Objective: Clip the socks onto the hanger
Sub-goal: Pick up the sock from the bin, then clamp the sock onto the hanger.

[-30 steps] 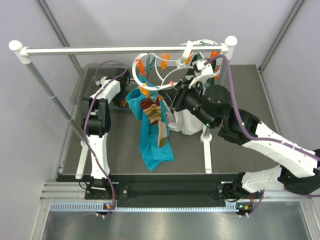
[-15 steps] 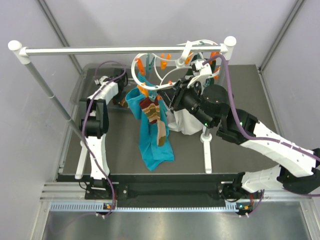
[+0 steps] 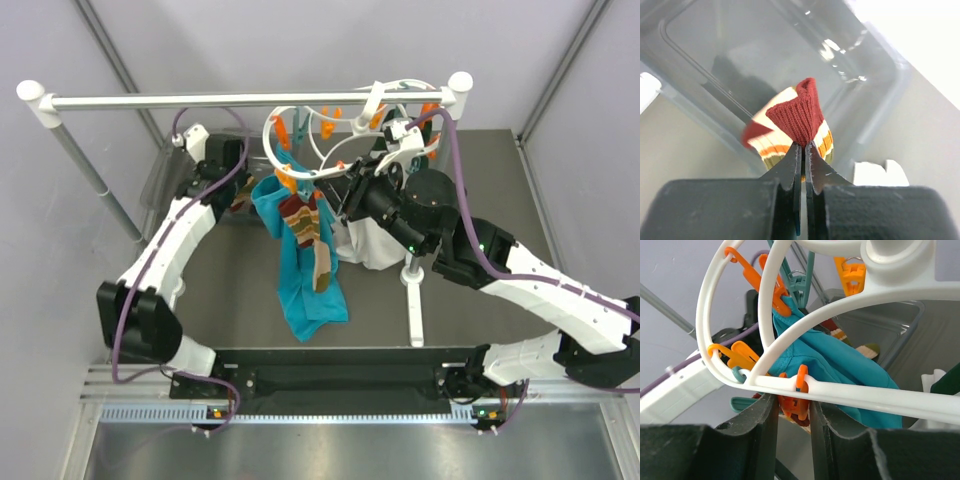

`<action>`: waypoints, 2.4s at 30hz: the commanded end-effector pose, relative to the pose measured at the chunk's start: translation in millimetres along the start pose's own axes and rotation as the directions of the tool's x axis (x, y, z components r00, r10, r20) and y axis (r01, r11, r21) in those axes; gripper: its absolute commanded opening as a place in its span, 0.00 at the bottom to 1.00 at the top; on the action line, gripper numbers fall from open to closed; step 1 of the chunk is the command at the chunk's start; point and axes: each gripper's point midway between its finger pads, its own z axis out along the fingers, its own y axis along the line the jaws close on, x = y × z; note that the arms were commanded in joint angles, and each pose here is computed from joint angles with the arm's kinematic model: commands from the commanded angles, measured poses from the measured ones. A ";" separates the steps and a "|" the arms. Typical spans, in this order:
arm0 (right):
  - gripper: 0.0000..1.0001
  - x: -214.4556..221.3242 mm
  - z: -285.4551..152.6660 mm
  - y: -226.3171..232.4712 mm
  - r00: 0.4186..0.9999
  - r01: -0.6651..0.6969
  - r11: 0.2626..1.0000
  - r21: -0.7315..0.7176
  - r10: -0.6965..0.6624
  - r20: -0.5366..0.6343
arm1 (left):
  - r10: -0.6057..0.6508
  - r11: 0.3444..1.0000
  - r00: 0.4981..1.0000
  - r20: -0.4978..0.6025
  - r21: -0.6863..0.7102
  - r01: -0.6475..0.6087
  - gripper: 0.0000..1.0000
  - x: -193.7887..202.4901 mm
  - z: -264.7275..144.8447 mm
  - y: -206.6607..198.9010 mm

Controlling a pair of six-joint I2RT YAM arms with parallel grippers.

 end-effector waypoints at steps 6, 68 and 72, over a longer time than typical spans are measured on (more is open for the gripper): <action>0.00 46.2 -5.9 -21.2 0.988 0.052 0.997 0.055 -0.044 -0.148 | 0.055 0.981 0.998 0.010 0.185 -0.056 0.00 -2.7 -90.3 3.8; 0.00 45.1 -61.3 -10.9 0.942 0.127 0.986 -0.106 -0.153 -0.299 | 0.361 -0.163 0.926 0.113 0.985 -0.057 0.00 82.4 -376.8 -96.9; 0.00 53.1 -65.7 -9.2 0.927 0.133 0.982 -0.135 -0.172 -0.335 | 0.345 -0.186 0.932 0.112 0.981 -0.049 0.00 78.7 -382.2 -98.7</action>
